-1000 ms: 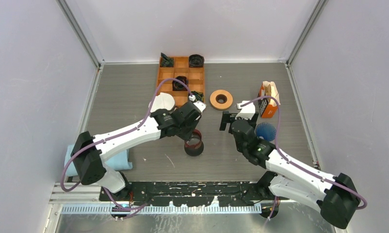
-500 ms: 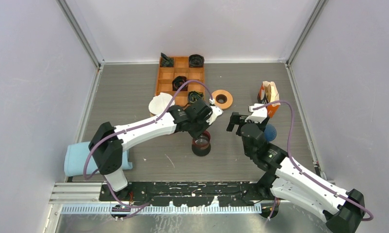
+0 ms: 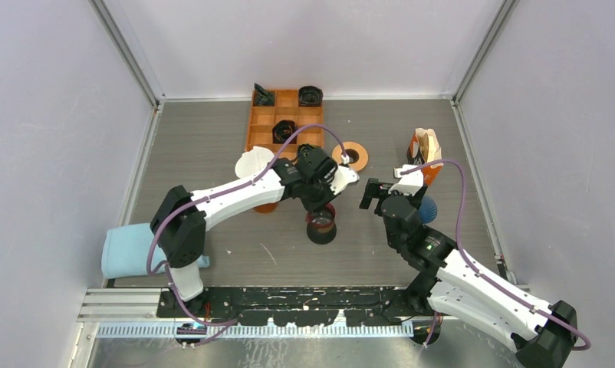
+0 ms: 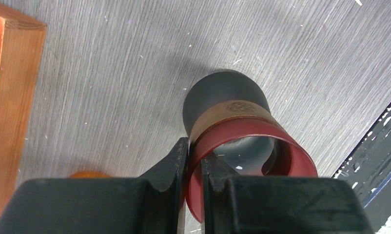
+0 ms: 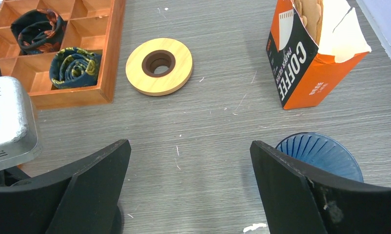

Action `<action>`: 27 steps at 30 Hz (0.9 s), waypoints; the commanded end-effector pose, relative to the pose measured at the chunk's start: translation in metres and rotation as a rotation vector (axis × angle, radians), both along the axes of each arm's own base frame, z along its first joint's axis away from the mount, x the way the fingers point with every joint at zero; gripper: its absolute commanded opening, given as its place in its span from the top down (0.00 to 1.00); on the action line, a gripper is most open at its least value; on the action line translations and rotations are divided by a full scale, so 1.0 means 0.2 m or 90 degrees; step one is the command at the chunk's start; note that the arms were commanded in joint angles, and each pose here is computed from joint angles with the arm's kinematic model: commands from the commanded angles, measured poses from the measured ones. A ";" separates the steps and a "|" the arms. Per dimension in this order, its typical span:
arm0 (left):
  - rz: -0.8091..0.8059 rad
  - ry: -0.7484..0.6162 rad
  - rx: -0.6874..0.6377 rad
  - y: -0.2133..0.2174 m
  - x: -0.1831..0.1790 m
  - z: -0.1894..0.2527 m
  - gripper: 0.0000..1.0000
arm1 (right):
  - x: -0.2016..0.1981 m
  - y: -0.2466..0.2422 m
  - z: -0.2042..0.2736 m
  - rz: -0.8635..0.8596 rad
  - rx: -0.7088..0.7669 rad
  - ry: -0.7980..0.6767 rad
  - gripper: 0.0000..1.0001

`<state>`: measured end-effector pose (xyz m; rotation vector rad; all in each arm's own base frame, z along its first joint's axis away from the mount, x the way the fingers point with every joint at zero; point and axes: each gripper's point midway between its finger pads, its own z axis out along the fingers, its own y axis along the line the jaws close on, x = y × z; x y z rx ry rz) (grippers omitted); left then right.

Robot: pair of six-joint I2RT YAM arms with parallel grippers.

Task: Place the coffee filter in the dripper
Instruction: Place the coffee server at the center of the board.

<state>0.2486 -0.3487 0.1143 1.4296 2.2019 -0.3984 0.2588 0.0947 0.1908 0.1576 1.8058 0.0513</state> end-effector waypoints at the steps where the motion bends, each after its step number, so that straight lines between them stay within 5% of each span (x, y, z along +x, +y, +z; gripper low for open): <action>1: -0.050 -0.032 -0.041 -0.08 0.07 0.09 0.86 | 0.01 -0.02 0.06 -0.018 0.023 -0.023 0.00; 15: -0.023 -0.080 -0.101 -0.07 0.10 0.36 0.44 | 0.01 0.00 0.14 -0.002 0.026 -0.030 0.00; 27: 0.195 -0.198 -0.158 0.19 0.17 0.84 0.14 | 0.12 0.11 0.17 0.046 -0.014 0.014 0.00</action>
